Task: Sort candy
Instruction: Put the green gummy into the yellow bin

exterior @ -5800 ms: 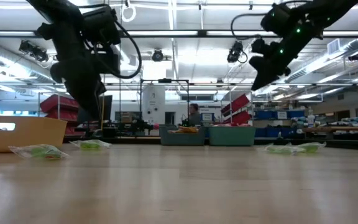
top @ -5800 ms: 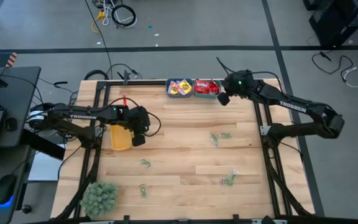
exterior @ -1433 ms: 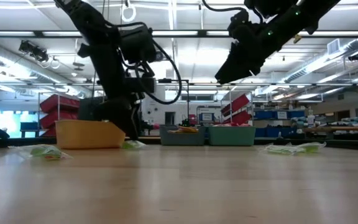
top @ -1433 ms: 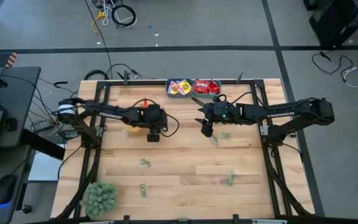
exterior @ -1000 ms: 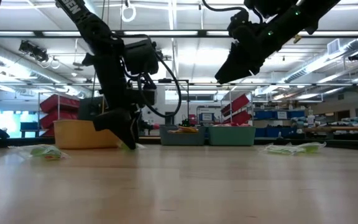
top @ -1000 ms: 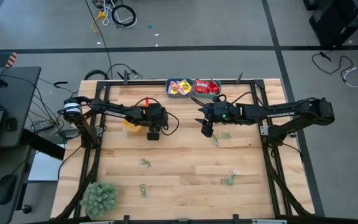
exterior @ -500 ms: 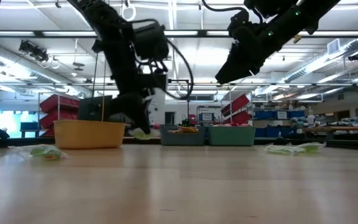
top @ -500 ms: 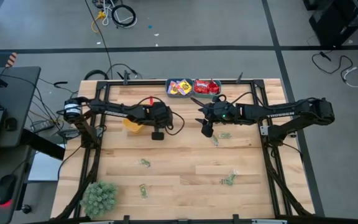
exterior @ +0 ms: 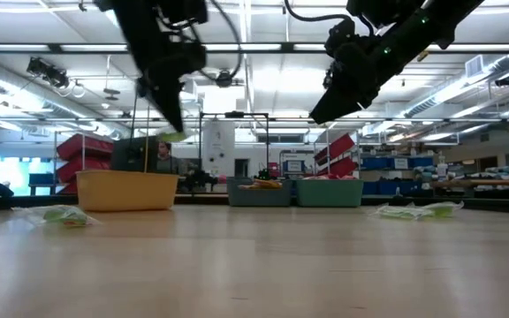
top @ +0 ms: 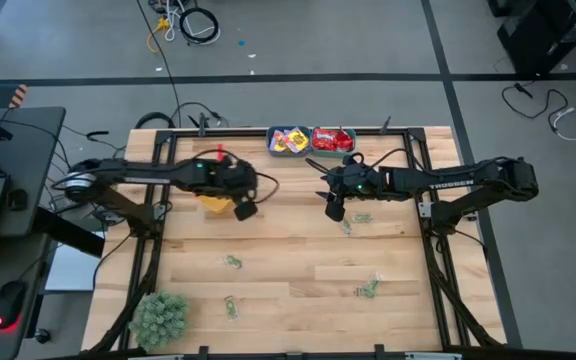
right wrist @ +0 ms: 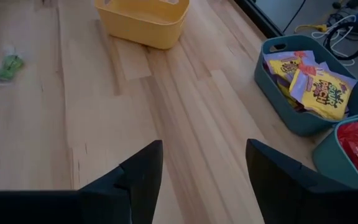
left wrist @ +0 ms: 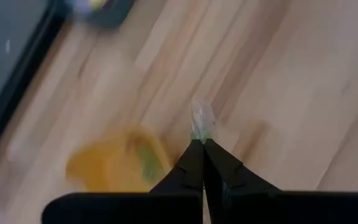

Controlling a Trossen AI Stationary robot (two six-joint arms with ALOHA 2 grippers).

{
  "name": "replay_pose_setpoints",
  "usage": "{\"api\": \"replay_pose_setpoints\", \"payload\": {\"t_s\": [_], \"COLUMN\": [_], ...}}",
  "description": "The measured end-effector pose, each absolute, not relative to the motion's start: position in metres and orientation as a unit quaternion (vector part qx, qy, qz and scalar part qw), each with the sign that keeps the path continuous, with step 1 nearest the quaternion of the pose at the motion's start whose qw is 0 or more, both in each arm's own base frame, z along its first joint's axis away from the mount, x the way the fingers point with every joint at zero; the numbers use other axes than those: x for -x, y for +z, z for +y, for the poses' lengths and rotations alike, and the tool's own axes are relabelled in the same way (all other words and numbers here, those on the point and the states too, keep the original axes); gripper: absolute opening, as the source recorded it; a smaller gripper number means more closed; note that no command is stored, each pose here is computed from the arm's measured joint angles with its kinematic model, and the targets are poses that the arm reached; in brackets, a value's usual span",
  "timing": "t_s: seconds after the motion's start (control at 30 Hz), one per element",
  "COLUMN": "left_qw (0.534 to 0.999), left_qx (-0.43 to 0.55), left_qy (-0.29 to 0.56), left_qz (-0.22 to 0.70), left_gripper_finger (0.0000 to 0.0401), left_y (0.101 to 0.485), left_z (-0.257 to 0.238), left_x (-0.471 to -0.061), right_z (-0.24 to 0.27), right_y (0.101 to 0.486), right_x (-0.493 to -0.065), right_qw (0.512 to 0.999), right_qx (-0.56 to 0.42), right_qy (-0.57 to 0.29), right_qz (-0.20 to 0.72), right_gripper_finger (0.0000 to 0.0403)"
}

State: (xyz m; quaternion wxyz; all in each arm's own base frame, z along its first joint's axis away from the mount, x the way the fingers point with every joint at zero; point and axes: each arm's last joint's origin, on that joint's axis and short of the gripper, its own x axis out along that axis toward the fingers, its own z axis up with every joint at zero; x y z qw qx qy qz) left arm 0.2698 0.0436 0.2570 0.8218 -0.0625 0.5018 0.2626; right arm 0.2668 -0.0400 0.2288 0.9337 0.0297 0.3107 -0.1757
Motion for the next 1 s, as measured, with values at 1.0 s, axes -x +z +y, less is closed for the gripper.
{"api": "replay_pose_setpoints", "payload": {"t_s": [1.0], "left_qw": [0.798], "left_qx": [0.061], "left_qy": [0.313], "left_qz": [0.512], "left_gripper_finger": [0.0128], "left_y": [0.205], "left_z": [0.052], "left_x": [-0.217], "right_z": [-0.029], "right_y": [0.222], "right_x": [-0.263], "right_qw": [0.919], "right_qx": [-0.088], "right_qy": [-0.179], "right_qz": [0.34], "right_gripper_finger": [0.0239]}}
